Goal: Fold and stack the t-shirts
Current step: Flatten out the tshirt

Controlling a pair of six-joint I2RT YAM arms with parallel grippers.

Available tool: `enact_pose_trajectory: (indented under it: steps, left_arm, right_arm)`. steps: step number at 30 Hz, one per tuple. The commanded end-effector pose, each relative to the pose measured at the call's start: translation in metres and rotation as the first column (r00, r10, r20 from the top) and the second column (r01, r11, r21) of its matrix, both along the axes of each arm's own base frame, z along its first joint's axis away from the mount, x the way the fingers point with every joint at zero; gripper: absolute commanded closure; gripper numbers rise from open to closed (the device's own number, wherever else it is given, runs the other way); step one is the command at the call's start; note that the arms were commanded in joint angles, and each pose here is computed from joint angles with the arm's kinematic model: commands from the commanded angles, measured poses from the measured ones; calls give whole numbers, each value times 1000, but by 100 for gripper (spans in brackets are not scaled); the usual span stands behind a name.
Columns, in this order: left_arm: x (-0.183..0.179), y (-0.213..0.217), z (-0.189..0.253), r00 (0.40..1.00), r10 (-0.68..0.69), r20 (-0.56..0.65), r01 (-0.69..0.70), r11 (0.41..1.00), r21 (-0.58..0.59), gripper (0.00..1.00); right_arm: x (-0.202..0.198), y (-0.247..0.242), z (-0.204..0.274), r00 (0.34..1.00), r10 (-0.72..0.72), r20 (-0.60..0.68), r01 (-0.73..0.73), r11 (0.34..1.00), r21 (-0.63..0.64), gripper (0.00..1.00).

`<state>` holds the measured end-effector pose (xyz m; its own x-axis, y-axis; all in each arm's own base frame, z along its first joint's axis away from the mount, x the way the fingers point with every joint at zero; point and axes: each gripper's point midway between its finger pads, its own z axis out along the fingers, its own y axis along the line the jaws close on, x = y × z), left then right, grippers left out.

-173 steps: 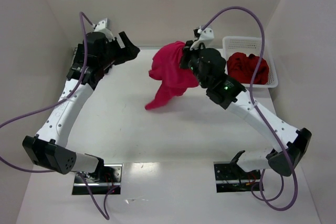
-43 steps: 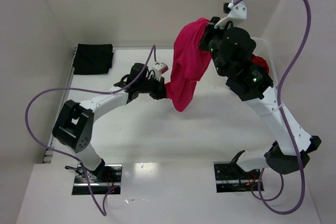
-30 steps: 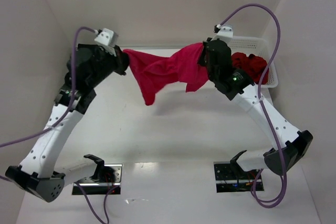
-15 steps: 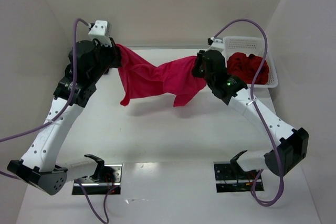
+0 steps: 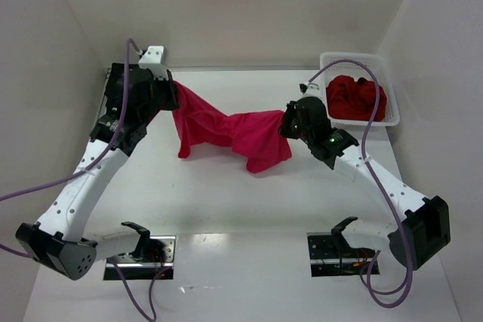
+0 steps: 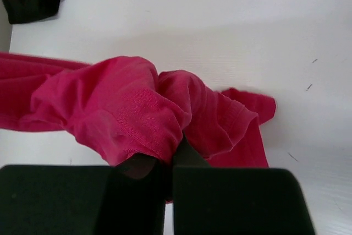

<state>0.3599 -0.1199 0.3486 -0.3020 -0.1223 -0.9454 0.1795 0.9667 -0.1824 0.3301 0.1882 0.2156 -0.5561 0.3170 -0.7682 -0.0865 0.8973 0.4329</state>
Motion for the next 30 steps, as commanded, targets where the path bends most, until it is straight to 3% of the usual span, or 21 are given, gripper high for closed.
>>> enact_pose_trajectory:
  steps: [1, 7, 8, 11, 15, 20, 23, 27, 30]
  left_arm:
    - [4, 17, 19, 994, 82, 66, -83, 996, 14, 100]
    - [14, 48, 58, 958, 232, 168, -245, 968, 57, 100]
    - [17, 66, 58, 930, 322, 177, -338, 939, 65, 100]
    - [19, 96, 81, 876, 431, 217, -449, 893, 39, 100]
    - [18, 112, 95, 840, 483, 249, -507, 861, 40, 100]
    - [24, 105, 96, 852, 461, 246, -475, 880, -5, 100]
    - [31, 103, 81, 862, 463, 206, -476, 880, 12, 100]
    - [33, 92, 72, 888, 432, 159, -435, 900, -14, 100]
    - [40, 72, 25, 936, 347, 61, -349, 937, 13, 100]
  right_arm:
    - [13, -21, 65, 978, -123, 169, 113, 992, 64, 100]
    - [49, -85, 169, 856, -396, 331, 369, 918, 146, 100]
    - [53, -105, 193, 812, -463, 354, 434, 886, 164, 100]
    - [65, -140, 213, 755, -534, 380, 515, 842, 161, 100]
    - [62, -159, 256, 697, -545, 465, 519, 832, 196, 100]
    - [61, -143, 267, 736, -471, 486, 432, 880, 199, 100]
    - [66, -131, 247, 781, -437, 447, 388, 899, 203, 100]
    - [71, -103, 176, 893, -330, 307, 293, 943, 160, 100]
    - [65, -90, 122, 945, -263, 197, 240, 962, 131, 100]
